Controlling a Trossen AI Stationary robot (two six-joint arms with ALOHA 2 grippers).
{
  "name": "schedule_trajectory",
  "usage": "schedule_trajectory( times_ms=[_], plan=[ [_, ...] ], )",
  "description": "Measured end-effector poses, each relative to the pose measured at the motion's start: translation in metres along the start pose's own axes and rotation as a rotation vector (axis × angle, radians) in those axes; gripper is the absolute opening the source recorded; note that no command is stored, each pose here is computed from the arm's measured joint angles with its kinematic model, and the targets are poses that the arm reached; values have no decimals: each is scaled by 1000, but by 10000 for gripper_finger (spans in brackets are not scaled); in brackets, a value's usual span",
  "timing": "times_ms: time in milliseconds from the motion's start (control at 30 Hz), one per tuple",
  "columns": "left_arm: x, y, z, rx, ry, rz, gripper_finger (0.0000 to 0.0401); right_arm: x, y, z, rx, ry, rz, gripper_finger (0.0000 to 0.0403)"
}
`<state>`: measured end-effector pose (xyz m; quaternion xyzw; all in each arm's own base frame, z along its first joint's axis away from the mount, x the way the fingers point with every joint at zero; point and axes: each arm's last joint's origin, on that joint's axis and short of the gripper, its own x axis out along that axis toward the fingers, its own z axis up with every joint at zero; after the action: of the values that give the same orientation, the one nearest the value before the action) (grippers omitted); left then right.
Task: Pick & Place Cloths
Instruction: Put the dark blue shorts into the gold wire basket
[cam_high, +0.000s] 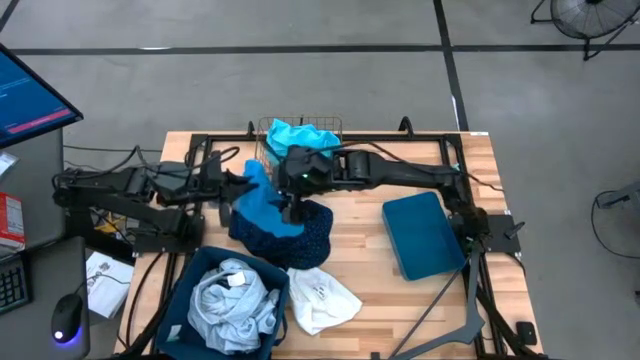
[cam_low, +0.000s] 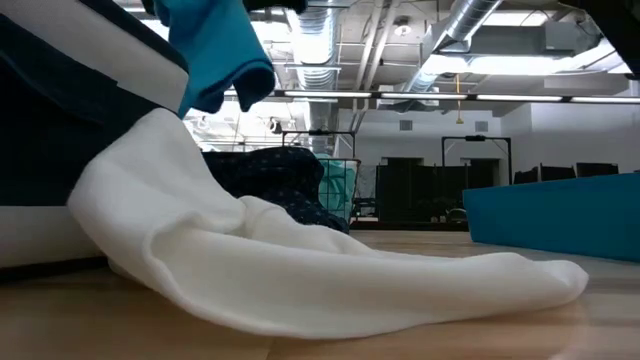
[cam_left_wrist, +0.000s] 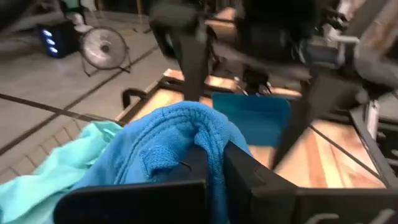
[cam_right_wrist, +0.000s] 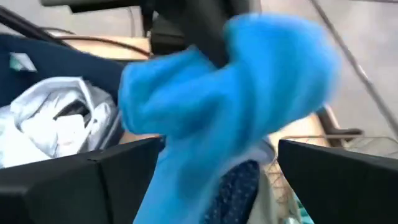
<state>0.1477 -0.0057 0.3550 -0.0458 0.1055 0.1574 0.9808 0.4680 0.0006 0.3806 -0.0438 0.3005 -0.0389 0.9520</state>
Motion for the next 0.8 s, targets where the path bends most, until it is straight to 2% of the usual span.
schedule_trajectory(
  times_ms=[67, 133, 267, 333, 433, 500, 567, 600, 800],
  plan=[
    [1, 2, 1, -1, -9, 22, 1, 11, 0, 2, -2, -46, 51, 327],
    [5, 3, 1, 3, -5, 35, 1, 14, -3, -3, -15, -16, 90, 327],
    [9, 2, 5, -12, -38, 25, 1, 31, -7, -5, -24, -36, 84, 320],
    [12, 0, 6, -17, -51, 11, 1, 38, -9, -6, -22, -50, 79, 304],
    [14, -1, 6, -13, -42, 9, 1, 42, -10, -5, -37, -71, 73, 242],
    [14, -1, 7, -17, -51, -2, 1, 41, -10, -4, -44, -89, 66, 167],
    [14, -2, 7, -18, -52, -6, 1, 40, -12, -4, -46, -84, 63, 68],
    [14, -1, 7, -18, -53, -6, 1, 39, -14, -5, -46, -66, 61, 36],
    [11, 0, 7, 9, -60, 7, 14, 25, -27, -6, 7, -15, 22, 9]
  ],
)
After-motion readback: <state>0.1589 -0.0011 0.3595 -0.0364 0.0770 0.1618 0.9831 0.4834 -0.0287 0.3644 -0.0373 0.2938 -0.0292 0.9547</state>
